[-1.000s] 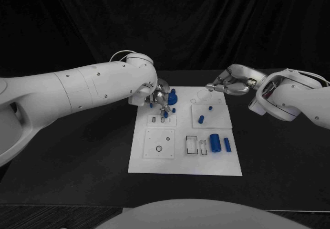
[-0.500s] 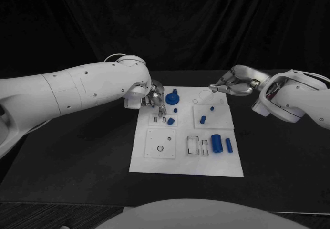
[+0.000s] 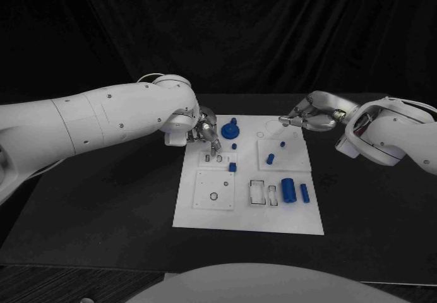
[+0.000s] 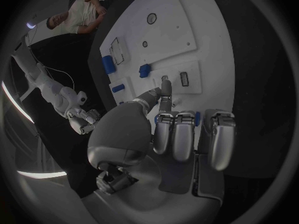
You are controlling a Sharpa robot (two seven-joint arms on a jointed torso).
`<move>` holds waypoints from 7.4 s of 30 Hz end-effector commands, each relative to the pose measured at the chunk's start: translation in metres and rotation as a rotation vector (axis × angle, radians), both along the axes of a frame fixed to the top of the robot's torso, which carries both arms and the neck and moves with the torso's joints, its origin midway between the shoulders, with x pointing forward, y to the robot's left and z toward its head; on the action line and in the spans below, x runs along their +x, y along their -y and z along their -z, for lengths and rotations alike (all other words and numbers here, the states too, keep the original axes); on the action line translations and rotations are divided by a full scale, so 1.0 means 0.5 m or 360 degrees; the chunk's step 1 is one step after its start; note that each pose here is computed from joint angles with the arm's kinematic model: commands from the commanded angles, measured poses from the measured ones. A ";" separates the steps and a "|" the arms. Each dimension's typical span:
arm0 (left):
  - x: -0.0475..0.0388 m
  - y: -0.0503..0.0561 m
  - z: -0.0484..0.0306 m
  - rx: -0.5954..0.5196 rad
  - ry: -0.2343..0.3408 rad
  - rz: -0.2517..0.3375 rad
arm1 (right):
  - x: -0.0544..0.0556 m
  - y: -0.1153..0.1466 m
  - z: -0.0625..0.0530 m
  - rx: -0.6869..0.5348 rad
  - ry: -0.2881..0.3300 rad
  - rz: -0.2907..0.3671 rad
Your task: Assemble the parts on the task board
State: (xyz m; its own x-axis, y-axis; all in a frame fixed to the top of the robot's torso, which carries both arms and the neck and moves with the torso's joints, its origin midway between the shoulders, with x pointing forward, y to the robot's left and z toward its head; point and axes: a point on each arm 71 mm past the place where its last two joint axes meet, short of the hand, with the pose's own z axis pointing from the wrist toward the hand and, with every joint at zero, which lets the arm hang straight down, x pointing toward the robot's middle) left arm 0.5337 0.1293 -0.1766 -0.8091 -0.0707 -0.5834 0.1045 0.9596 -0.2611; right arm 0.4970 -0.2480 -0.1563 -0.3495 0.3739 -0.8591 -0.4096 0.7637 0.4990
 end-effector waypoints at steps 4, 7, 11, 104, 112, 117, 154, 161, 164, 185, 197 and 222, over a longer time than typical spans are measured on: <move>0.001 -0.001 -0.006 -0.0079 0.0037 -0.0040 | -0.002 0.001 0.004 -0.0004 -0.0014 0.0007; -0.001 -0.003 -0.007 -0.0087 0.0038 -0.0034 | -0.004 -0.003 0.003 0.0007 0.0001 -0.0002; -0.006 -0.003 -0.009 -0.0120 0.0048 -0.0019 | -0.005 -0.014 -0.002 0.0036 0.0046 -0.0023; -0.082 -0.161 -0.050 -0.0748 0.0305 0.0084 | -0.071 -0.277 0.083 -0.0835 0.0797 -0.1029; -0.081 -0.159 -0.049 -0.0743 0.0297 0.0087 | -0.069 -0.281 0.094 -0.0852 0.0765 -0.1029; -0.081 -0.159 -0.049 -0.0740 0.0291 0.0090 | -0.067 -0.285 0.103 -0.0866 0.0737 -0.1033; -0.080 -0.156 -0.044 -0.0729 0.0272 0.0094 | -0.071 -0.293 0.107 -0.0728 0.0771 -0.1022; -0.079 -0.156 -0.045 -0.0740 0.0280 0.0097 | -0.062 -0.278 0.086 -0.0484 0.0821 -0.0865; -0.079 -0.155 -0.046 -0.0752 0.0290 0.0102 | -0.057 -0.268 0.076 -0.0359 0.0810 -0.0783; -0.072 -0.132 -0.063 -0.0960 0.0416 0.0135 | -0.010 -0.230 0.069 0.0139 0.0320 -0.0359; -0.073 -0.111 -0.053 -0.1106 0.0252 0.0002 | -0.008 -0.235 0.067 0.0173 0.0329 -0.0346; -0.063 -0.101 -0.014 -0.0977 0.0187 -0.0134 | -0.014 -0.242 0.060 0.0215 0.0391 -0.0385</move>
